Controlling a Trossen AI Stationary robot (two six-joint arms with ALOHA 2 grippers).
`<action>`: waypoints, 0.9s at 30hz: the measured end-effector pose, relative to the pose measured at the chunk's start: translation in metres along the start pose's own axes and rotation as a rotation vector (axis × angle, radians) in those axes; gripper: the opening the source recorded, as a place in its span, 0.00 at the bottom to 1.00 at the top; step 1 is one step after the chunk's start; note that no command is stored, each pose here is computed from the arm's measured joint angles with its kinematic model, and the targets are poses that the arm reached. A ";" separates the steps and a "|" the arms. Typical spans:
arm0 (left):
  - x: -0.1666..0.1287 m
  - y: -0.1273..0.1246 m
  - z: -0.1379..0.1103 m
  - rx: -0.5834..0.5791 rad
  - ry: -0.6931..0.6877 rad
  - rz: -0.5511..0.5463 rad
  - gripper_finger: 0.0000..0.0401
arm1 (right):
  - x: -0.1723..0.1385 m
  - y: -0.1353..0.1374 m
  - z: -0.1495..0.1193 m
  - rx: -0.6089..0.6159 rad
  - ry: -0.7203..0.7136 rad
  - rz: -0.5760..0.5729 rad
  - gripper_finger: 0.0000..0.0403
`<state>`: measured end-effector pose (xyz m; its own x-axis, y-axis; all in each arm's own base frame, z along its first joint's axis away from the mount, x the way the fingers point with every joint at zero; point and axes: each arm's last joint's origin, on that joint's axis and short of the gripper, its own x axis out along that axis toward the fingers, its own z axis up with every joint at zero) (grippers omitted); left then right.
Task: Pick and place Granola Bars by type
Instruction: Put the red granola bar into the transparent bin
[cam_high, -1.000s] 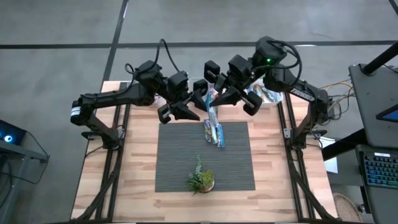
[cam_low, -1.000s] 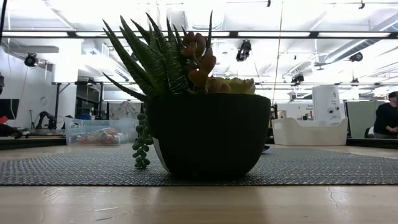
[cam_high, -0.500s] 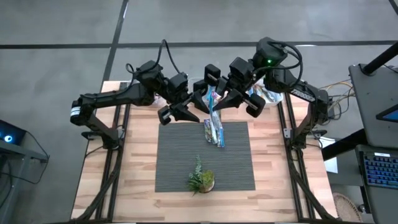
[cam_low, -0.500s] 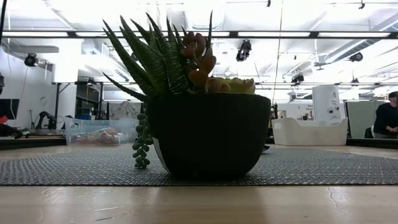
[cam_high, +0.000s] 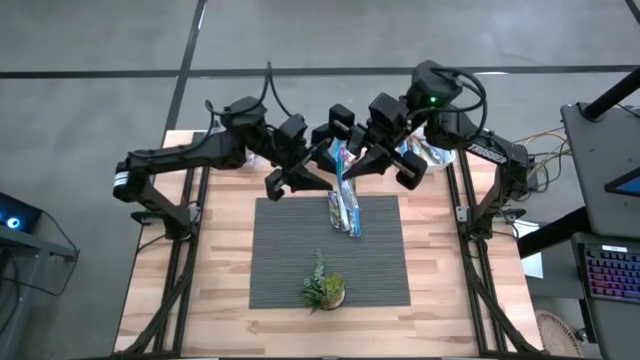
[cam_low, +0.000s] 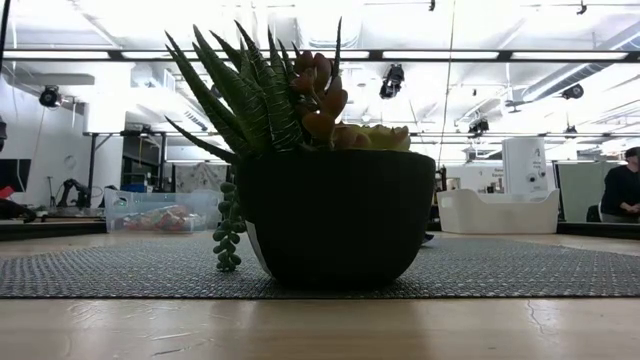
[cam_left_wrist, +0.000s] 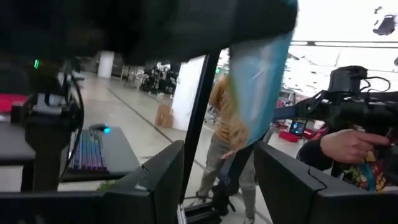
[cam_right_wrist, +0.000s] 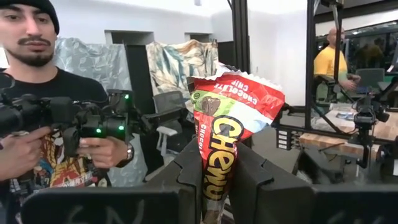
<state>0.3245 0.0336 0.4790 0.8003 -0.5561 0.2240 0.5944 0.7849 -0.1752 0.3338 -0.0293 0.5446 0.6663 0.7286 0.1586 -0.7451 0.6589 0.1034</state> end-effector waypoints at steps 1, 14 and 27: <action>0.001 -0.002 0.002 0.011 -0.006 -0.007 0.44 | 0.000 0.000 0.000 0.003 0.000 0.000 0.11; 0.000 -0.005 0.005 -0.090 0.103 0.188 0.44 | -0.001 0.001 0.001 0.087 -0.001 -0.001 0.11; 0.003 -0.050 0.015 0.109 0.265 0.595 0.44 | -0.008 0.014 0.009 0.058 -0.016 -0.049 0.11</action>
<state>0.2961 -0.0030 0.5026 0.9903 -0.0566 -0.1271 0.0446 0.9944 -0.0953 0.3177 -0.0278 0.5540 0.7020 0.6922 0.1675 -0.7122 0.6816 0.1679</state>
